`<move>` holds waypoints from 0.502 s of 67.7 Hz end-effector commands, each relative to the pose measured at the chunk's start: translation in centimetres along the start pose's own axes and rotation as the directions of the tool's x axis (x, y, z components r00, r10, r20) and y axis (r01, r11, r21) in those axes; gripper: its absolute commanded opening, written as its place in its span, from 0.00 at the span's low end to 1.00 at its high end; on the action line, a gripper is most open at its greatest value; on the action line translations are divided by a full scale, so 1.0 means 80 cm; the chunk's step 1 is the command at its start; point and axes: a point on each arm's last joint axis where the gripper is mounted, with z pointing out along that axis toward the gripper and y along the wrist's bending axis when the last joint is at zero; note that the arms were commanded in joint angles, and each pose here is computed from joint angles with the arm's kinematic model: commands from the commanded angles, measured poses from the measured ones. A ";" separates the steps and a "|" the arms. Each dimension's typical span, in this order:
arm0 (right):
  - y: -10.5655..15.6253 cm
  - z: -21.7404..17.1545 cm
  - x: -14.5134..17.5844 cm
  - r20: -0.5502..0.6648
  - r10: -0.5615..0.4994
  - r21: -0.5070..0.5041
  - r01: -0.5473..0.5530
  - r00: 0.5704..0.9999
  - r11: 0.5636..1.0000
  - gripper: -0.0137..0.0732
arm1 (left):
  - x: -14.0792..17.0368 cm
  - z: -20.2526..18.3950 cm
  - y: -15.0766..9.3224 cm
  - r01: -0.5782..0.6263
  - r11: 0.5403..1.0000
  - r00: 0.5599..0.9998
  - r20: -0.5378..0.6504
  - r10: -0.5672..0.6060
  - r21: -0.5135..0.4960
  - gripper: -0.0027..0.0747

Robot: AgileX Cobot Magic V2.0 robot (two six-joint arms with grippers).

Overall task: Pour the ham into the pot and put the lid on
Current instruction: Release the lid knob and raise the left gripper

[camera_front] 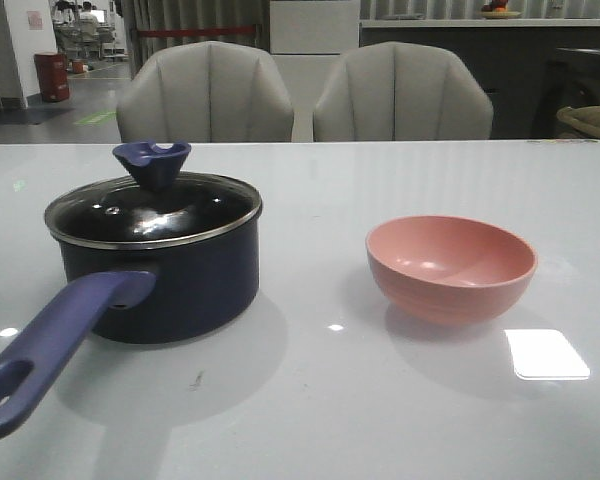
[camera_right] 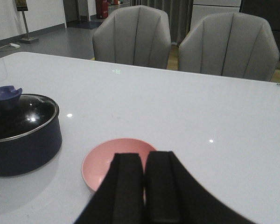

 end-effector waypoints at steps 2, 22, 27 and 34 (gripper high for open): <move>-0.002 -0.001 -0.019 0.089 0.003 0.023 -0.005 0.996 1.000 0.35 | 0.026 -0.037 -0.002 0.001 1.000 0.985 0.174 -0.001 -0.003 0.79; -0.002 -0.001 -0.019 0.089 0.003 0.023 -0.005 0.996 1.000 0.35 | 0.137 -0.068 -0.005 0.003 1.000 0.925 0.379 0.002 -0.011 0.79; -0.002 -0.001 -0.019 0.089 0.003 0.023 -0.005 0.996 1.000 0.35 | 0.170 -0.072 -0.005 0.003 1.000 0.896 0.444 0.003 -0.014 0.79; -0.002 -0.001 -0.019 0.089 0.003 0.023 -0.005 0.996 1.000 0.35 | 0.204 -0.074 -0.006 0.003 1.000 0.859 0.511 0.005 -0.016 0.79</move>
